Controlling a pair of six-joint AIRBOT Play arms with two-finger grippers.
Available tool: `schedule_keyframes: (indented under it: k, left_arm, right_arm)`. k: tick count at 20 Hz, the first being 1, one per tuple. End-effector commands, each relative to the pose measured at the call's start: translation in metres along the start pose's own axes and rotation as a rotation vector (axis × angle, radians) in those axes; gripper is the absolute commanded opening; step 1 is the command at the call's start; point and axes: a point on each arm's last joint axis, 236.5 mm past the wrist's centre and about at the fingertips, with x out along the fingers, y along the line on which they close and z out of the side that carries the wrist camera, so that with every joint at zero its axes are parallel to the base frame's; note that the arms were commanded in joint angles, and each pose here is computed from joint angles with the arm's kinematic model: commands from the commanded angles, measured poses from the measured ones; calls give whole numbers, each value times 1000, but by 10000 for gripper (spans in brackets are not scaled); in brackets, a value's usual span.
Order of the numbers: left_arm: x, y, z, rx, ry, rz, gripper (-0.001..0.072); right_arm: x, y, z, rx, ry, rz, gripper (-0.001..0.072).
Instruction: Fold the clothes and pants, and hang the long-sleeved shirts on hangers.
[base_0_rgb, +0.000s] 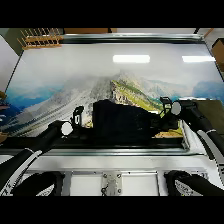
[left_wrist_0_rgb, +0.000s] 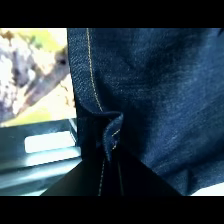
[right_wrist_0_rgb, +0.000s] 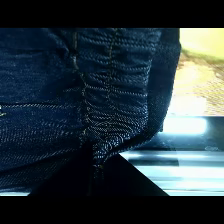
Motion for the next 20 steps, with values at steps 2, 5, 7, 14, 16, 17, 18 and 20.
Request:
schedule_keyframes:
  k: [2, 5, 7, 14, 16, 17, 18, 20]
  left_arm:
    - [6, -2, -11, 13, 27, 6, 14]
    - [-2, -7, -9, 26, 44, 3, 620]
    - [-26, -25, 11, 41, -16, -38, 631]
    - [-140, -76, 68, 105, -344, -206, 333]
    - [-147, -79, 65, 115, -367, -221, 15]
    - [-146, -80, 61, 121, -368, -225, 14]
    - [-143, -80, 56, 128, -360, -226, 15]
    - [-135, -80, 46, 140, -333, -224, 14]
  right_arm:
    - [3, 0, 2, 1, -13, 2, 25]
    - [-6, 3, 7, -3, -41, 13, 315]
    - [-31, 9, 17, -38, -101, 30, 673]
    - [-102, -32, 30, -49, -232, 129, 684]
    - [-100, -29, 39, -19, -285, 288, 702]
    - [-95, -30, 41, -14, -302, 345, 701]
    - [-85, -34, 38, -23, -299, 382, 702]
    - [-60, -46, 33, -21, -282, 412, 708]
